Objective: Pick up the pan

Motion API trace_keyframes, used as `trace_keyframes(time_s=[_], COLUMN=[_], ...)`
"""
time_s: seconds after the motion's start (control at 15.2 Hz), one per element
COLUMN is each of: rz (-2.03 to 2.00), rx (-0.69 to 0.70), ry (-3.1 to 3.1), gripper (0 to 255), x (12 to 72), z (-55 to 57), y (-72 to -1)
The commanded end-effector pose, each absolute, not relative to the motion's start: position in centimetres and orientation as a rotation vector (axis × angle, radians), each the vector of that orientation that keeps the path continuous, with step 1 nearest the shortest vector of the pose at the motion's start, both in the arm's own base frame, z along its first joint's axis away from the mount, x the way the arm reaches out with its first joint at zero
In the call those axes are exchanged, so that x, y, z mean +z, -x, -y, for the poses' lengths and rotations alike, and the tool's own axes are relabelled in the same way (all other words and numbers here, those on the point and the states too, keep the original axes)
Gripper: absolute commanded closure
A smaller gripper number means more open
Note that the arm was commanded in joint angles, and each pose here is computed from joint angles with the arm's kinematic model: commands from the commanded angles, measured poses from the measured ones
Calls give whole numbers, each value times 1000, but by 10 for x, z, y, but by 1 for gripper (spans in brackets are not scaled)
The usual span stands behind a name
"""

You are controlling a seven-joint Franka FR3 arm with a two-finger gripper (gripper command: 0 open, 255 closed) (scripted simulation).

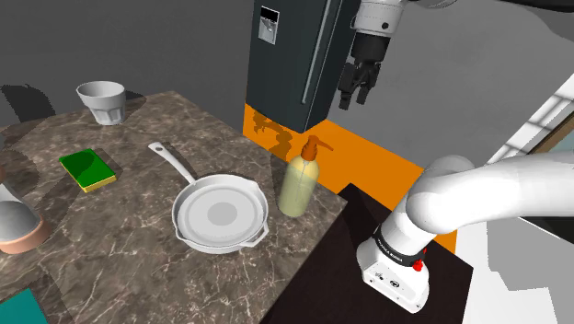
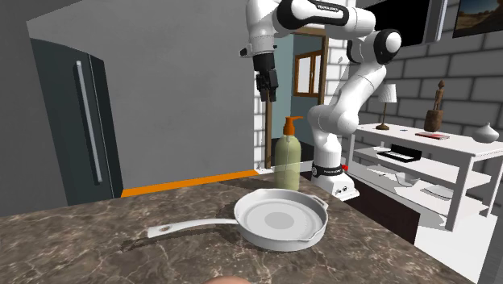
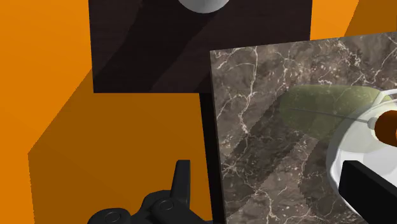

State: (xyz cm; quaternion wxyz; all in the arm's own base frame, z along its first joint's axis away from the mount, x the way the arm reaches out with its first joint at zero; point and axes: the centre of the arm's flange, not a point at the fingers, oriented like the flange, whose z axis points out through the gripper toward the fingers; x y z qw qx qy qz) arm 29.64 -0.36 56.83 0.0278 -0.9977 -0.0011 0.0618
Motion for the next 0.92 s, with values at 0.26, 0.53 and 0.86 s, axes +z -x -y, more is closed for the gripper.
trace_keyframes(time_s=[0.26, 0.53, 0.86], rz=[4, 4, 4], rx=[107, 22, -84], ry=[3091, 3099, 3107], gripper=[0, 0, 0], x=[543, 517, 487], z=[-38, -80, -132], y=[-308, -322, -341])
